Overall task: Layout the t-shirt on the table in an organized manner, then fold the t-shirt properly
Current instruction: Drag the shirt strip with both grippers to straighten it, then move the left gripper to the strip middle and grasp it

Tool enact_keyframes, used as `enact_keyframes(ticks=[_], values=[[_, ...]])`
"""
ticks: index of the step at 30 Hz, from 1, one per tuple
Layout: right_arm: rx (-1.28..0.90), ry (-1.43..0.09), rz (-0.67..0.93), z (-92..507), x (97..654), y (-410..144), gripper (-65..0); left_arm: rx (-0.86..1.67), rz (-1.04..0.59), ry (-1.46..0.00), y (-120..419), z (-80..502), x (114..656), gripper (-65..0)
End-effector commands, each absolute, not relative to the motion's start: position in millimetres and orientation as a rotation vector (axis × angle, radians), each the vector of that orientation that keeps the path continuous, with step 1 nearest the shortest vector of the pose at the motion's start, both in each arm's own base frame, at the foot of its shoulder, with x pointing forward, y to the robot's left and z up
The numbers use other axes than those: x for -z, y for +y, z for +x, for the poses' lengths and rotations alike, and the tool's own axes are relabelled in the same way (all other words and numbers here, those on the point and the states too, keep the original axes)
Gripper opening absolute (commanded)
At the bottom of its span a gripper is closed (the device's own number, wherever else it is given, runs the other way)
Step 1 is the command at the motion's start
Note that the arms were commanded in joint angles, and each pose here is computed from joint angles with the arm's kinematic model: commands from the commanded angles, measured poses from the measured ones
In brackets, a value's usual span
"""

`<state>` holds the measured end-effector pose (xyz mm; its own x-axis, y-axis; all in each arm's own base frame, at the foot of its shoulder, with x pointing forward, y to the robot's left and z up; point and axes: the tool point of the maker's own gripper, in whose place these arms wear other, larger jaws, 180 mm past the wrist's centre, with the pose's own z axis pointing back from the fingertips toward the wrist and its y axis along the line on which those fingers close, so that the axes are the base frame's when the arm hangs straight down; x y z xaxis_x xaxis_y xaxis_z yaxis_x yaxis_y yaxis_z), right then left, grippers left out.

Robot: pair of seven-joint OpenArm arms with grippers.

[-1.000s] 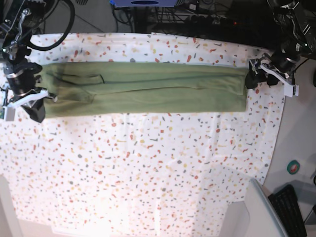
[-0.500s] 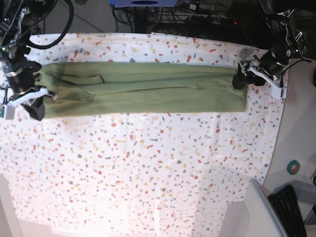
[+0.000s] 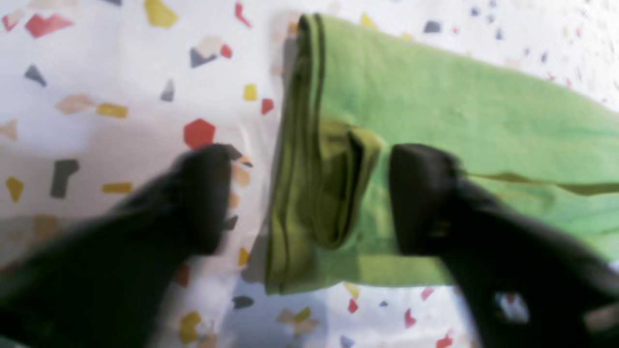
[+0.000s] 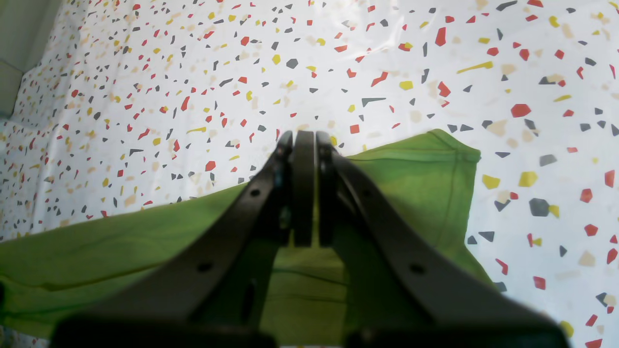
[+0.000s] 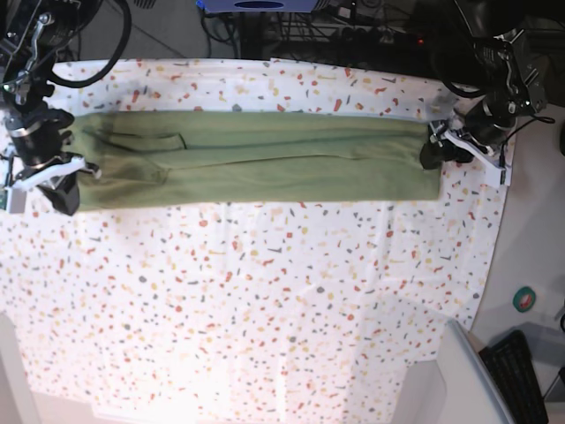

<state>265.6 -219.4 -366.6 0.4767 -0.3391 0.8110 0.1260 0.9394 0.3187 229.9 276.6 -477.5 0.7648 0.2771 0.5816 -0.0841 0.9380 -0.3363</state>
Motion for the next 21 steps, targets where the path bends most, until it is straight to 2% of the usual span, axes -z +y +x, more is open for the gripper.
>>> enact_keyframes(ticks=[1, 5, 13, 21], values=[[0.281, -1.097, 0.233, 272.8, 351.5, -222.4, -65.0, -0.19, -0.295, -0.669, 279.6, 230.4, 475.6, -34.1], [0.284, -1.095, 0.233, 272.5, 352.4, -222.3, -65.0, -0.186, -0.303, -0.672, 277.9, 230.9, 475.0, -63.8], [0.328, -1.017, 0.255, 264.3, 382.8, -221.1, -65.0, -0.128, -0.27, -0.688, 296.0, 234.3, 462.4, -65.0], [0.324, -0.999, 0.257, 262.0, 388.2, -220.4, -65.0, -0.021, -0.189, -0.794, 282.1, 246.2, 416.9, -65.0]])
